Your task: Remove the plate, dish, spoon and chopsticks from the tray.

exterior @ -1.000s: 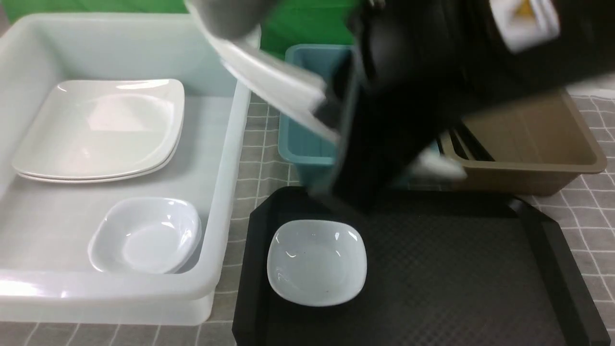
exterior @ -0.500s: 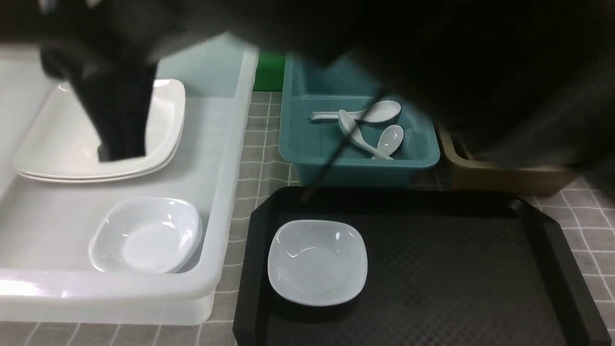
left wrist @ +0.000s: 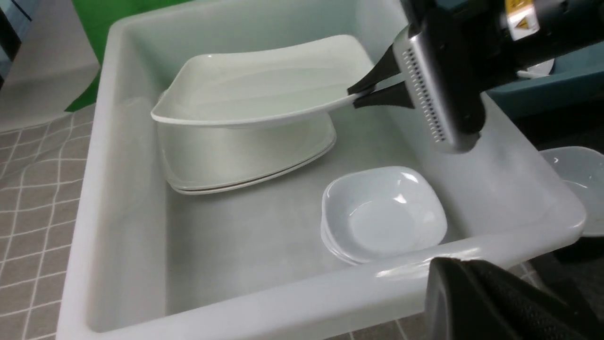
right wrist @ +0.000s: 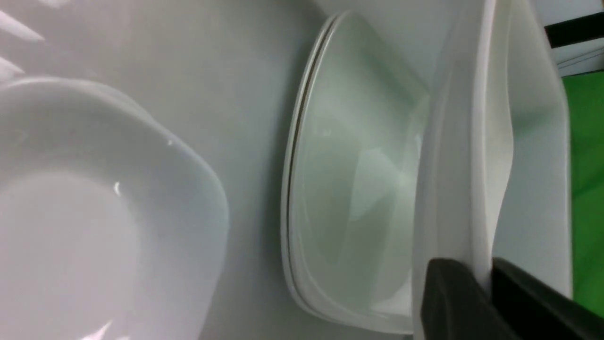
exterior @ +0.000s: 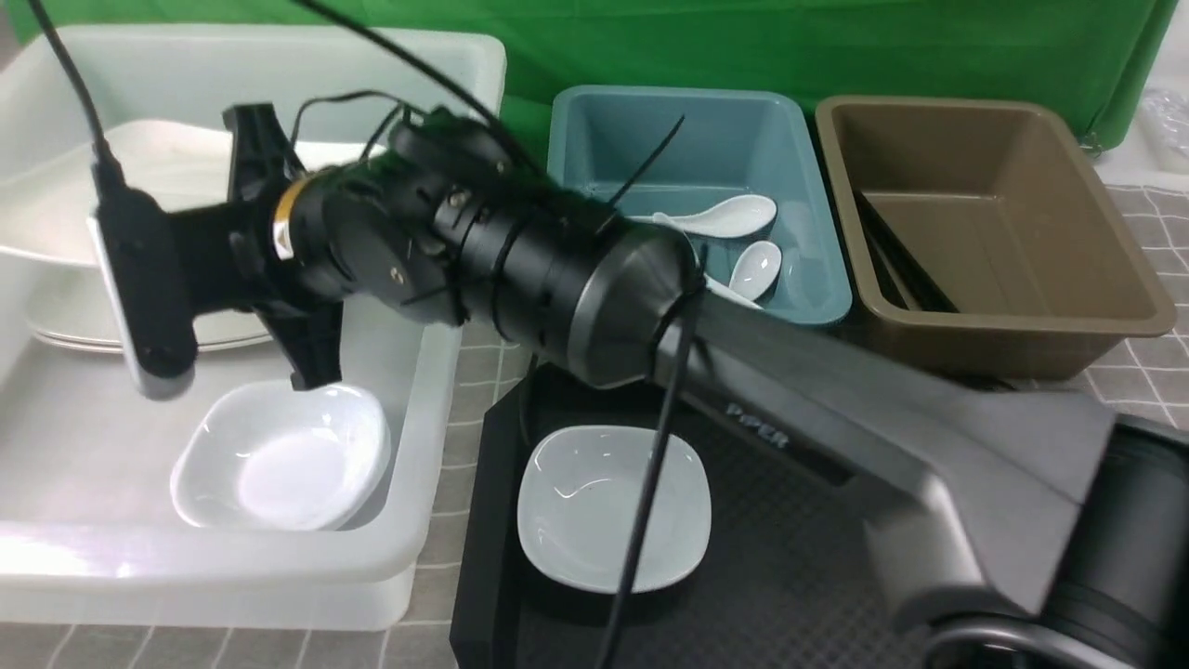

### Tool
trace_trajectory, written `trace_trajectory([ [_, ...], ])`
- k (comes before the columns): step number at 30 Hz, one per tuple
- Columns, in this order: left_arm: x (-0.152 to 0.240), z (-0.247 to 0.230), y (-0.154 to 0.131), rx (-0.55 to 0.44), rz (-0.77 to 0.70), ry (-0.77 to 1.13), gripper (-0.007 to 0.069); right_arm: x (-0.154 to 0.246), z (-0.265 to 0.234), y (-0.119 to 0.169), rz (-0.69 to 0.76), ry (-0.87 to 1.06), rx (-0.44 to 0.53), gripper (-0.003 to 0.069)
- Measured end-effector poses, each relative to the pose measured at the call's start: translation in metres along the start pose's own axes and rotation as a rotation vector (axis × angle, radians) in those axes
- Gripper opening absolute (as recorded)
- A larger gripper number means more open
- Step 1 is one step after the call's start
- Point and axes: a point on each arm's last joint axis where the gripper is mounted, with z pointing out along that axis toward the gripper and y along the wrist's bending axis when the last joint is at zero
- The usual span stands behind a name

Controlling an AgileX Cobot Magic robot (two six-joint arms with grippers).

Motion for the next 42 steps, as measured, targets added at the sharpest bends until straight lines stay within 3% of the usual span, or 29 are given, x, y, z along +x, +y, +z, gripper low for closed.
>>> trace_trajectory([
  [11, -0.003, 0.0, -0.008, 0.084, -0.032, -0.037, 0.0021, 0.032, 0.053, 0.033, -0.009, 0.01, -0.004, 0.0071],
  [20, -0.002, 0.001, -0.01, 0.101, -0.038, -0.032, 0.0021, 0.038, 0.065, 0.038, -0.004, -0.006, 0.049, 0.0073],
  [25, -0.002, 0.001, -0.011, 0.119, -0.038, -0.028, 0.0021, 0.037, 0.065, 0.036, 0.016, -0.019, 0.078, 0.0152],
  [26, -0.002, 0.001, -0.012, 0.125, -0.037, -0.028, 0.0021, 0.037, 0.064, 0.034, 0.038, -0.025, 0.092, 0.0197],
  [27, -0.002, 0.001, -0.013, 0.137, -0.034, -0.027, 0.0021, 0.039, 0.064, 0.032, 0.082, -0.03, 0.108, 0.029],
  [30, -0.002, 0.001, -0.014, 0.152, -0.032, -0.026, 0.0021, 0.044, 0.063, 0.025, 0.178, -0.044, 0.149, 0.0407],
  [32, -0.002, 0.001, -0.015, 0.161, -0.035, -0.024, 0.0021, 0.046, 0.063, 0.022, 0.228, -0.055, 0.171, 0.0441],
  [38, -0.002, 0.0, -0.017, 0.185, -0.029, -0.024, 0.0021, 0.05, 0.057, 0.016, 0.333, -0.046, 0.16, 0.0464],
  [42, -0.002, 0.0, -0.017, 0.185, -0.027, -0.024, 0.0021, 0.044, 0.033, 0.005, 0.433, 0.017, 0.045, 0.0447],
])
